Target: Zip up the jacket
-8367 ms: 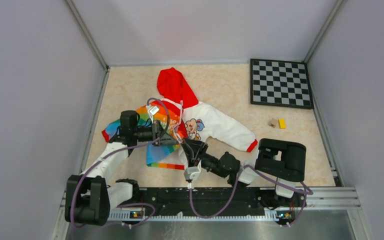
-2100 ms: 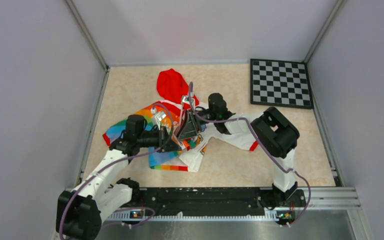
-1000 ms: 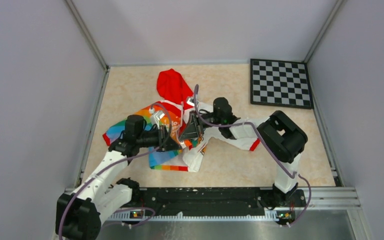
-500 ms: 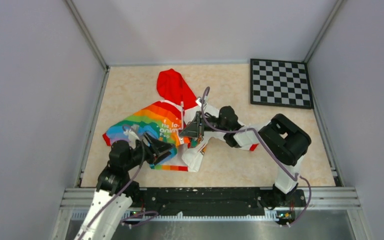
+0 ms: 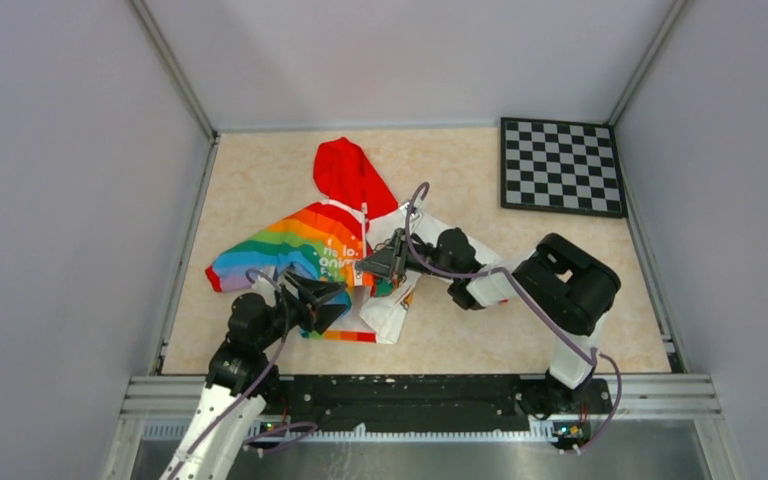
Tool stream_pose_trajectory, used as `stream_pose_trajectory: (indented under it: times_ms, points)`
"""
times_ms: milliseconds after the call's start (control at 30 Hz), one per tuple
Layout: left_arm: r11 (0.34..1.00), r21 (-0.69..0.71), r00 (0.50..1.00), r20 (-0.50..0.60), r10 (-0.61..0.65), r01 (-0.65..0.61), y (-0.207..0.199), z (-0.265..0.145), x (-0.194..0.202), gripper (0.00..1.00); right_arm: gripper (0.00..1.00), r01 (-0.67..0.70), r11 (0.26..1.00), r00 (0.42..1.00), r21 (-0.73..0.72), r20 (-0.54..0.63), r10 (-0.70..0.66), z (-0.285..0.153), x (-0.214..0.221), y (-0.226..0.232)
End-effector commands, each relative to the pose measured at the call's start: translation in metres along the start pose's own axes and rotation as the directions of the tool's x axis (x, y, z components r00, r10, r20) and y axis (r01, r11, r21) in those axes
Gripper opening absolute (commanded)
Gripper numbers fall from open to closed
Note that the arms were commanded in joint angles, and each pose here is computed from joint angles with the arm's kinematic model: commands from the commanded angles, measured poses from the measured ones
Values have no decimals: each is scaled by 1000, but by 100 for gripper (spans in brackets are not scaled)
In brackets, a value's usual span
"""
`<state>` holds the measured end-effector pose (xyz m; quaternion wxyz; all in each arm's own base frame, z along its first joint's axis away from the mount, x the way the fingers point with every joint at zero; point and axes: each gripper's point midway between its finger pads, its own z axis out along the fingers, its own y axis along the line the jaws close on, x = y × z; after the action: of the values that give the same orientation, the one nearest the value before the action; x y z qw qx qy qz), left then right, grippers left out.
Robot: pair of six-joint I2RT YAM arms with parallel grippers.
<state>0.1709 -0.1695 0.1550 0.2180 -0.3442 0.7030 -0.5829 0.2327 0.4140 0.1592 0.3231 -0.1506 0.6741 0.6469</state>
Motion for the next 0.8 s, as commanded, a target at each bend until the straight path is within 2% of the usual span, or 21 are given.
stream_pose_trajectory:
  times_ms: [0, 167, 333, 633, 767]
  points:
    - [996, 88, 1000, 19, 16, -18, -15, 8, -7, 71, 0, 50, 997, 994, -57, 99, -44, 3, -22, 29]
    - [980, 115, 986, 39, 160, -164, -21, 15, -10, 68, 0, 38, 997, 994, -67, 106, -31, 4, -22, 32]
    - [945, 125, 953, 85, 293, -301, -34, 18, -17, 58, 0, 31, 996, 995, -78, 99, -23, 6, -20, 34]
    - [936, 103, 941, 81, 329, -336, -28, 29, -21, 56, 0, 22, 997, 995, -79, 104, -13, 5, -19, 34]
    - [930, 123, 938, 75, 339, -346, -30, 32, -20, 48, 0, 20, 997, 994, -78, 107, -12, 5, -18, 35]
